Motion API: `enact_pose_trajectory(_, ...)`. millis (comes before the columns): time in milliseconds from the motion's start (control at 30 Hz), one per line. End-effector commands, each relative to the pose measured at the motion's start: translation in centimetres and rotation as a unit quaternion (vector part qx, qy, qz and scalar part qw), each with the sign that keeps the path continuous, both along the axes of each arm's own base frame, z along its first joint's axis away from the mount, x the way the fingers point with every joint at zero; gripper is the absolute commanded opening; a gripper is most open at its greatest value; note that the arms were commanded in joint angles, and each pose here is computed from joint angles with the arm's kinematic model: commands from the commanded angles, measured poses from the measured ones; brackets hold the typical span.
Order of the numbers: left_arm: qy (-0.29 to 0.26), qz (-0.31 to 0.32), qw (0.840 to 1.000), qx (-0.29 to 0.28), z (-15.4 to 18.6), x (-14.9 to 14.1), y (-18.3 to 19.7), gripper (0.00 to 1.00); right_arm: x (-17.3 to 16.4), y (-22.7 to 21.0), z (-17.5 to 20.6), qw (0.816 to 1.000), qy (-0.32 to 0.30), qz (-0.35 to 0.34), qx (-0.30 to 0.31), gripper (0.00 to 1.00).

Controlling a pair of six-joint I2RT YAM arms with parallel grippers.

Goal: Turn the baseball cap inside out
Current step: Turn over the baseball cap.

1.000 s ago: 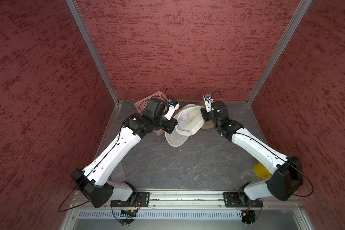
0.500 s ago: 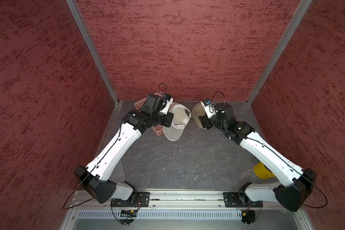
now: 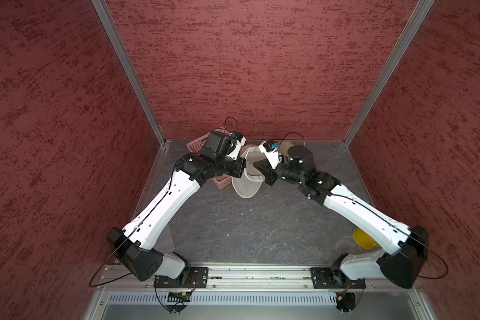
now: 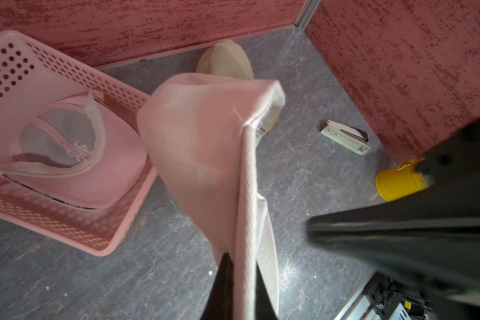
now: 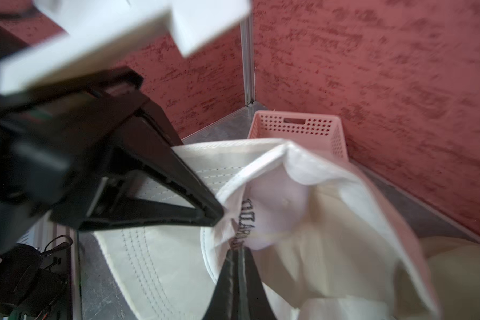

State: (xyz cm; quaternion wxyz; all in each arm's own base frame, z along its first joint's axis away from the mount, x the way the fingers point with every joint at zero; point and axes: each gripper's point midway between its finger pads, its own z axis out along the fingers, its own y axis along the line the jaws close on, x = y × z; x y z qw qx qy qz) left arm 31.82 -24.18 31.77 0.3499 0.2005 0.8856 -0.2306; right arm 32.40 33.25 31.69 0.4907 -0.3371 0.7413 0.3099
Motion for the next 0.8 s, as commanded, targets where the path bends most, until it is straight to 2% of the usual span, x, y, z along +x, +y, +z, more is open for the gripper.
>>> enact_pose_trajectory(0,-0.02,-0.023,0.999,-0.043,2.6,-0.6,-1.6,0.0,2.5,1.3,3.3,0.997,-0.026,-0.029,0.059,0.03)
enact_pose_trajectory(167,0.009,-0.068,0.994,-0.09,2.3,-3.4,-3.3,0.0,8.2,-0.3,6.1,0.981,-0.06,-0.146,0.114,0.02)
enact_pose_trajectory(333,0.057,-0.106,0.985,-0.125,0.7,-6.0,-4.7,0.0,13.6,-4.8,8.1,0.944,-0.053,-0.238,0.222,0.03)
enact_pose_trajectory(433,0.069,-0.109,0.984,-0.123,-0.5,-6.4,-4.9,0.0,15.3,-6.9,8.2,0.927,-0.034,-0.253,0.274,0.02)
enact_pose_trajectory(533,0.068,-0.102,0.986,-0.116,-0.8,-6.4,-4.5,0.0,15.8,-7.8,7.4,0.926,-0.029,-0.272,0.26,0.02)
enact_pose_trajectory(667,0.045,-0.065,0.99,-0.116,0.3,-5.3,-2.8,0.0,15.5,-9.3,5.5,0.933,-0.021,-0.311,0.183,0.02)
enact_pose_trajectory(767,0.033,-0.02,0.993,-0.111,0.7,-3.5,-0.5,0.0,13.8,-9.8,4.4,0.946,-0.016,-0.303,0.111,0.09)
